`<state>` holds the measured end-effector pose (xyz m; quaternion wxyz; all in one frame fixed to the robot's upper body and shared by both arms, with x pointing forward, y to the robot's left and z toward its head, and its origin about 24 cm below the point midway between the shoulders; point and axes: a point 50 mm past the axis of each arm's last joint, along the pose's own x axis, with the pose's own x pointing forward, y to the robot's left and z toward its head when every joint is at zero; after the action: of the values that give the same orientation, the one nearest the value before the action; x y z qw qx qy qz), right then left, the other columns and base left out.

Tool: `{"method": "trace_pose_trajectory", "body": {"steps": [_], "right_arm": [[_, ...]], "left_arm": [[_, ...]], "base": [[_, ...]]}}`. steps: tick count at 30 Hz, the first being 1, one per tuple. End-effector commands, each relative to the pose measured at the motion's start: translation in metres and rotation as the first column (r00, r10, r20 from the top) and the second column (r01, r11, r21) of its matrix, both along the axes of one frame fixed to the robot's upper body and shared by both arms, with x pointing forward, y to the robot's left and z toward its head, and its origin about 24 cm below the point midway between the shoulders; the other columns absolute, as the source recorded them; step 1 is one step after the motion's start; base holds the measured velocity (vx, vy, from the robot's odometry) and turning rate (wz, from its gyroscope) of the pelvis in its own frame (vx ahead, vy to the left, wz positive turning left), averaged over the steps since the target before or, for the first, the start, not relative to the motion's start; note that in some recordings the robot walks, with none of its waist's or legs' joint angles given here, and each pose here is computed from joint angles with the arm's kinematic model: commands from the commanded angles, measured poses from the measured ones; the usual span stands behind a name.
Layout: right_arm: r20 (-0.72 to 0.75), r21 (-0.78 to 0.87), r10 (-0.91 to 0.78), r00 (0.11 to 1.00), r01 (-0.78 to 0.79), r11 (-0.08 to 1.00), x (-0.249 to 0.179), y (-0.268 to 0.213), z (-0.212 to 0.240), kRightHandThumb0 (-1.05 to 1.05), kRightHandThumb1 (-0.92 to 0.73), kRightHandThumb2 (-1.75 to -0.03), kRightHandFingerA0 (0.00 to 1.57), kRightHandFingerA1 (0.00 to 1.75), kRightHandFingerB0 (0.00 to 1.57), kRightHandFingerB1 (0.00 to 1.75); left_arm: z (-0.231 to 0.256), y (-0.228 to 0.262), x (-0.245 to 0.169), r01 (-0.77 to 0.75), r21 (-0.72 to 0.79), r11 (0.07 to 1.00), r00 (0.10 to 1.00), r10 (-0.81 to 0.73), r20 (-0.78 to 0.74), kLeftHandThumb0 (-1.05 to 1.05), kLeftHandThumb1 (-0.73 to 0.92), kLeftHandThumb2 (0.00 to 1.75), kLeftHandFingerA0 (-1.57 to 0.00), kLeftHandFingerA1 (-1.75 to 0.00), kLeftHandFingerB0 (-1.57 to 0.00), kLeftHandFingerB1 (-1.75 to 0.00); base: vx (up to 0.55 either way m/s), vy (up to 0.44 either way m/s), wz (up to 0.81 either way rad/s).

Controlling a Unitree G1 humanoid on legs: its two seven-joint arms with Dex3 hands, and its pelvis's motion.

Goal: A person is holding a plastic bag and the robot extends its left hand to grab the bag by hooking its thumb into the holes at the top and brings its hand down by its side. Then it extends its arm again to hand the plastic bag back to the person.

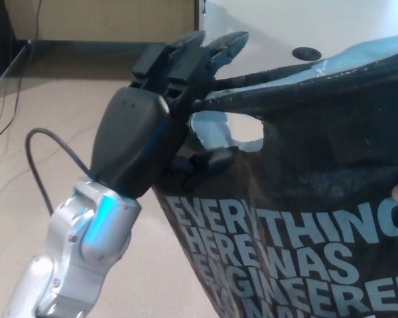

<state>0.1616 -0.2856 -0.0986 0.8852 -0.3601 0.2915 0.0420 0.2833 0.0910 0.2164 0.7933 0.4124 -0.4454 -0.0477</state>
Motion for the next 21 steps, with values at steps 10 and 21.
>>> {"method": "trace_pose_trajectory", "body": {"steps": [10, 21], "right_arm": [[0.012, -0.001, -0.003, 1.000, 0.003, 1.000, 0.000, -0.004, 0.003, -0.32, -0.67, -0.60, 0.81, 0.50, 0.68, 0.45], [-0.003, 0.004, -0.008, 1.000, 0.008, 1.000, -0.007, -0.001, -0.001, -0.31, -0.67, -0.60, 0.82, 0.50, 0.68, 0.44]], "left_arm": [[0.001, -0.008, 0.010, -0.056, -0.012, 0.998, 0.996, 0.057, 0.061, -0.56, 0.42, 0.69, -0.23, -0.41, -0.17, -0.36], [-0.001, -0.006, 0.016, -0.081, -0.038, 0.996, 0.993, 0.084, 0.084, -0.56, 0.45, 0.72, -0.26, -0.42, -0.21, -0.38]], "base": [[0.00, 0.000, 0.00], [0.00, 0.000, 0.00]]}}
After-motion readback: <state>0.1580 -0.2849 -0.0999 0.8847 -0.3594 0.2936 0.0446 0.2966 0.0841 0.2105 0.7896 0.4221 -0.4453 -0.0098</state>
